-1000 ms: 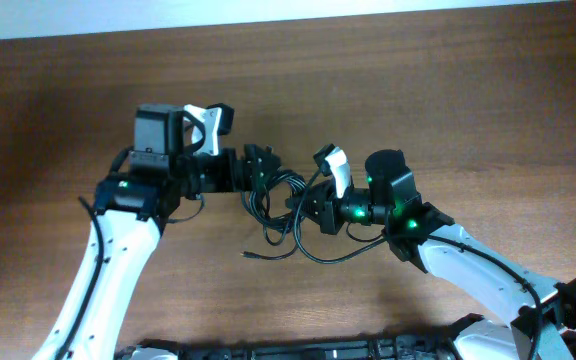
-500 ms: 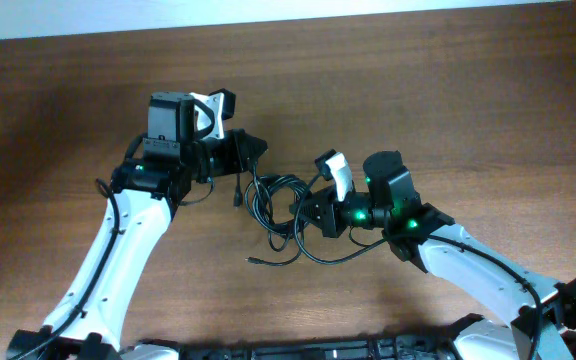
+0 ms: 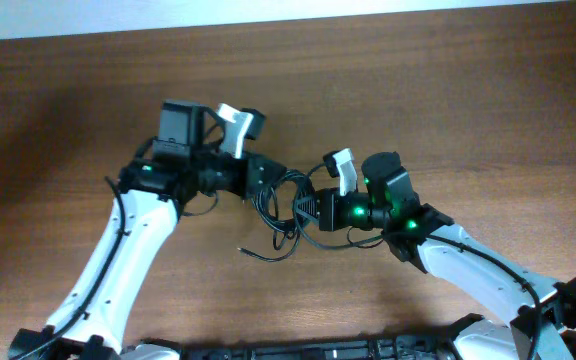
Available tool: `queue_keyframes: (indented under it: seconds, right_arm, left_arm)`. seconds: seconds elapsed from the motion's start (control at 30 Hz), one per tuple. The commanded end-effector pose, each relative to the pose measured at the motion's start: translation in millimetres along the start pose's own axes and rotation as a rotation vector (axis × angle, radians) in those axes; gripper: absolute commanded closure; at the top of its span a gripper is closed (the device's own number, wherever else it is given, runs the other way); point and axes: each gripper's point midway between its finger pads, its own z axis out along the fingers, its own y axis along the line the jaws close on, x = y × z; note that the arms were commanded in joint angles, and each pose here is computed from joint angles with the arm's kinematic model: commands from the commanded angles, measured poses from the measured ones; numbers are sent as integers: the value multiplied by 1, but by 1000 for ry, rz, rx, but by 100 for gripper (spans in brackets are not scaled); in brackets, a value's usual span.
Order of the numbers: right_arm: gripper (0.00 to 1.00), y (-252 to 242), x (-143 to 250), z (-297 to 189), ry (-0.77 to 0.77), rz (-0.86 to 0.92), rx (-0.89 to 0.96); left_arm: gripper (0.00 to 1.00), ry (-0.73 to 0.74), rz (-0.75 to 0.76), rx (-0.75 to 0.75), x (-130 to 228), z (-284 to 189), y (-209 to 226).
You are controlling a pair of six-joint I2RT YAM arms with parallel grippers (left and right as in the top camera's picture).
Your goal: Untangle cables
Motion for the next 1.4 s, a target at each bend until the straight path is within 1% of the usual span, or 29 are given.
queue_keyframes:
  seconds: [0.0, 0.03, 0.07, 0.13, 0.17, 0.2, 0.3, 0.43, 0.47, 0.53, 0.6, 0.7, 0.77, 0.83, 0.9, 1.03, 1.1, 1.37]
  right_arm:
    - [96, 1, -6, 0, -26, 241, 3]
    - [96, 1, -6, 0, -26, 261, 2]
    - [96, 1, -6, 0, -25, 268, 1]
    - [96, 4, -3, 0, -7, 268, -16]
    - [96, 7, -1, 0, 9, 268, -29]
    - [96, 7, 0, 0, 11, 268, -31]
    - [96, 2, -7, -4, -12, 278, -24]
    - [96, -10, -26, -21, -54, 317, -46]
    - [96, -9, -29, -24, -53, 318, -64]
    - [96, -7, -30, -26, -51, 311, -82]
    - [96, -10, -33, -26, -70, 311, -64]
    - [96, -21, -42, -26, -131, 314, -8]
    - [96, -27, -46, -27, -164, 317, 23]
    - [96, -31, -49, -28, -182, 317, 41]
    - [96, -31, -49, -28, -181, 317, 40]
    - [96, -28, -47, -27, -171, 317, 30]
    - [96, -24, -44, -27, -148, 316, 9]
    - [96, -3, -27, -26, -30, 300, -100]
  left_arm:
    - [100, 17, 20, -206, 3, 12, 12]
    - [100, 9, -15, -352, 5, 13, 26]
    - [100, 2, -36, -437, 7, 12, 35]
    - [100, -40, -96, -696, 13, 2, 55]
    - [100, -67, -121, -803, 17, -4, 60]
    - [100, -69, -124, -816, 19, -3, 58]
    - [100, -31, -82, -797, 31, 10, 44]
    - [100, 29, -57, -796, 52, 19, 42]
    - [100, 35, -63, -799, 55, 20, 43]
    - [100, 29, -127, -800, 63, 22, 47]
    - [100, 63, -147, -725, 71, 33, 39]
    - [100, 56, -148, -680, 68, 37, 32]
    - [100, 3, -133, -685, 56, 31, 29]
    - [100, -72, -112, -650, 40, 19, 14]
    - [100, -105, -74, -617, 35, 7, 0]
    - [100, -42, -44, -610, 54, 20, -5]
    - [100, -21, -36, -613, 61, 34, 0]
    - [100, 3, -42, -636, 60, 82, 30]
